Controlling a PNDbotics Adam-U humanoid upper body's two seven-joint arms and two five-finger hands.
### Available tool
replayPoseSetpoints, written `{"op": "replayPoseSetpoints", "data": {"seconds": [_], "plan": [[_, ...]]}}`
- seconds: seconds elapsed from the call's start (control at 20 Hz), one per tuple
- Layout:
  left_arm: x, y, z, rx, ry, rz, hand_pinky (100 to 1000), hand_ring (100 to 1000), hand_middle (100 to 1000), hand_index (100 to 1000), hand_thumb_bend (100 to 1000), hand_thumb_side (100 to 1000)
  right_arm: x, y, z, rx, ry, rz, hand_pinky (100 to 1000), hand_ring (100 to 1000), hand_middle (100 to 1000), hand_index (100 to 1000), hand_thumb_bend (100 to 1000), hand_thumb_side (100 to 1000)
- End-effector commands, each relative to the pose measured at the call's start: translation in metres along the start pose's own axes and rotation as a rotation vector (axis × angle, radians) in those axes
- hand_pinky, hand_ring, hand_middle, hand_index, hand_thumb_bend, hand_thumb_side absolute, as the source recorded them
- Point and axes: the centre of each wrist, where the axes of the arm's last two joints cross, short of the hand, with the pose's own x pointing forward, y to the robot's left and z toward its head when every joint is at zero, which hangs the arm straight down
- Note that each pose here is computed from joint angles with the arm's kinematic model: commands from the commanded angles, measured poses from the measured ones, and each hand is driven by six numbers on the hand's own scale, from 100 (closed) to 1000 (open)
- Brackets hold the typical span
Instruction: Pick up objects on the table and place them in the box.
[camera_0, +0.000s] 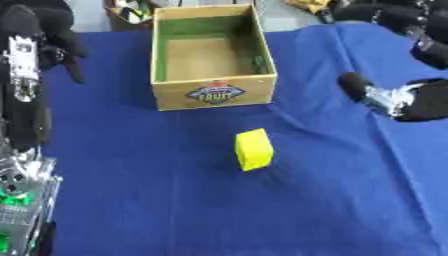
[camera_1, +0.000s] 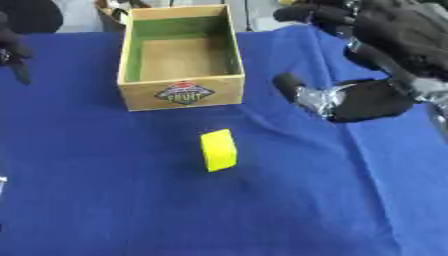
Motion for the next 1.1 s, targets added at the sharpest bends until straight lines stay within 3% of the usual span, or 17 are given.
{"op": "replayPoseSetpoints", "data": {"seconds": [0.05, 0.25, 0.35, 0.5, 0.6, 0.8, 1.1], "plan": [[0.006, 0.000, -0.002, -0.014, -0.023, 0.007, 252, 454, 457, 635, 100, 842, 0.006, -0.017, -0.010, 0.179, -0.042, 0.041, 786, 817, 832, 949, 290, 933], [0.006, -0.001, -0.001, -0.022, -0.020, 0.011, 252, 454, 457, 635, 100, 842, 0.003, -0.016, -0.029, 0.347, -0.097, 0.014, 792, 833, 845, 975, 319, 845], [0.006, -0.001, -0.001, -0.024, -0.019, 0.012, 252, 454, 457, 635, 100, 841, 0.000, -0.008, -0.037, 0.383, -0.112, 0.001, 791, 837, 847, 991, 398, 790], [0.006, -0.002, -0.001, -0.026, -0.021, 0.014, 252, 454, 457, 634, 100, 841, -0.005, 0.006, -0.049, 0.431, -0.117, -0.020, 785, 847, 840, 1000, 569, 619], [0.006, -0.002, -0.002, -0.027, -0.022, 0.015, 252, 454, 457, 634, 100, 841, -0.007, 0.015, -0.056, 0.462, -0.107, -0.030, 783, 849, 834, 1000, 589, 584], [0.007, -0.003, -0.002, -0.030, -0.025, 0.020, 252, 455, 457, 634, 100, 841, -0.012, 0.031, -0.069, 0.510, -0.050, -0.068, 777, 845, 813, 1000, 631, 584], [0.008, -0.004, -0.004, -0.029, -0.031, 0.028, 252, 455, 457, 634, 100, 841, -0.012, 0.057, -0.093, 0.573, 0.045, -0.124, 764, 836, 801, 1000, 599, 581]]}}
